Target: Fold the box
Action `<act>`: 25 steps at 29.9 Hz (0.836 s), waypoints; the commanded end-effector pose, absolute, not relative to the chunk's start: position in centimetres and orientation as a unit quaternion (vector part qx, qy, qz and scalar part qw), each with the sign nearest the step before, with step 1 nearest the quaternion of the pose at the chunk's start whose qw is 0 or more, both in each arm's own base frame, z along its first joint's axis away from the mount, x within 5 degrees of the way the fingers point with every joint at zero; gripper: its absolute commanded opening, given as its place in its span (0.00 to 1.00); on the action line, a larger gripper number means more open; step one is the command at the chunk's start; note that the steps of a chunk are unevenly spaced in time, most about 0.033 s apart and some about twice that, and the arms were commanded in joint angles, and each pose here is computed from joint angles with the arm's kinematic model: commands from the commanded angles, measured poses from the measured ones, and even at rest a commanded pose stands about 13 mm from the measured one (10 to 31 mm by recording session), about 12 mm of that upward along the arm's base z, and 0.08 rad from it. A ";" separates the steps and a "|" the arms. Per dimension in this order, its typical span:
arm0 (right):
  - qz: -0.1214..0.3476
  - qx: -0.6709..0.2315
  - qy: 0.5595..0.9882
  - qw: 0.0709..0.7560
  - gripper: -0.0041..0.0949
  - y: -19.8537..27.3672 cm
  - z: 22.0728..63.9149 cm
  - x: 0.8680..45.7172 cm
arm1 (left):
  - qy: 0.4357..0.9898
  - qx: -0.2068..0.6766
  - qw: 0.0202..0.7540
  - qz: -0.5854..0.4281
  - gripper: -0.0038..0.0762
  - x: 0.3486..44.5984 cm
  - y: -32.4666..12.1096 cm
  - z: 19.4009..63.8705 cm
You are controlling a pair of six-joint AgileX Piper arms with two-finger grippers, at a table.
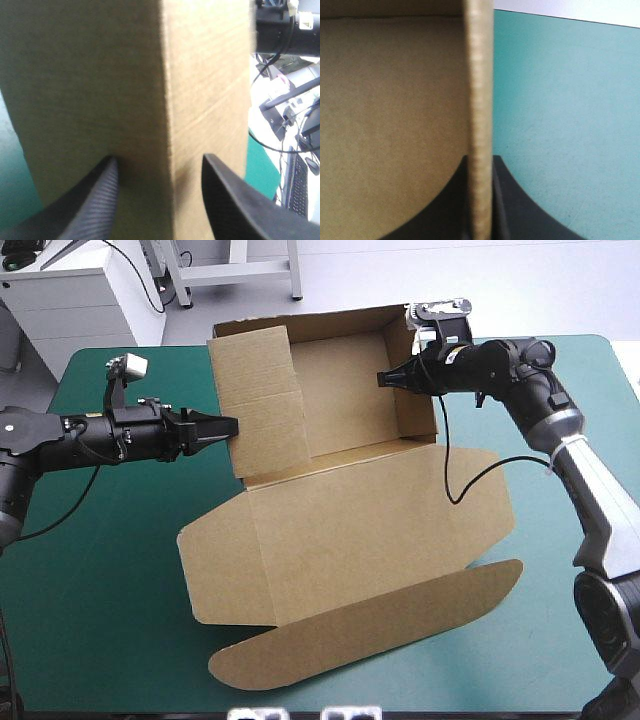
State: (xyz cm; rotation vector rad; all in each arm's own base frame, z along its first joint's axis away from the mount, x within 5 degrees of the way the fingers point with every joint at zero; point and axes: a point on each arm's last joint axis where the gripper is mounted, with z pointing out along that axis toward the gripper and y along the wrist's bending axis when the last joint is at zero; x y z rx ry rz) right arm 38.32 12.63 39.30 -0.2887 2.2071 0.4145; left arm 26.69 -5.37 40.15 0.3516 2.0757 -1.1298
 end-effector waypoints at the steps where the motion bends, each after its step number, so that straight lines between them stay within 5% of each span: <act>1: 0.192 -0.099 0.851 0.478 0.04 12.7 42.3 37.4 | 0.775 0.142 0.395 -0.472 0.61 25.6 -5.9 42.6; 12: 0.166 -0.136 0.851 0.480 0.04 15.8 42.1 36.3 | 0.811 0.108 0.409 -0.405 0.58 26.5 -6.2 41.7; 25: 0.198 -0.134 0.858 0.454 0.04 17.4 42.0 35.4 | 0.872 -0.012 0.397 -0.286 0.58 28.2 -8.4 39.4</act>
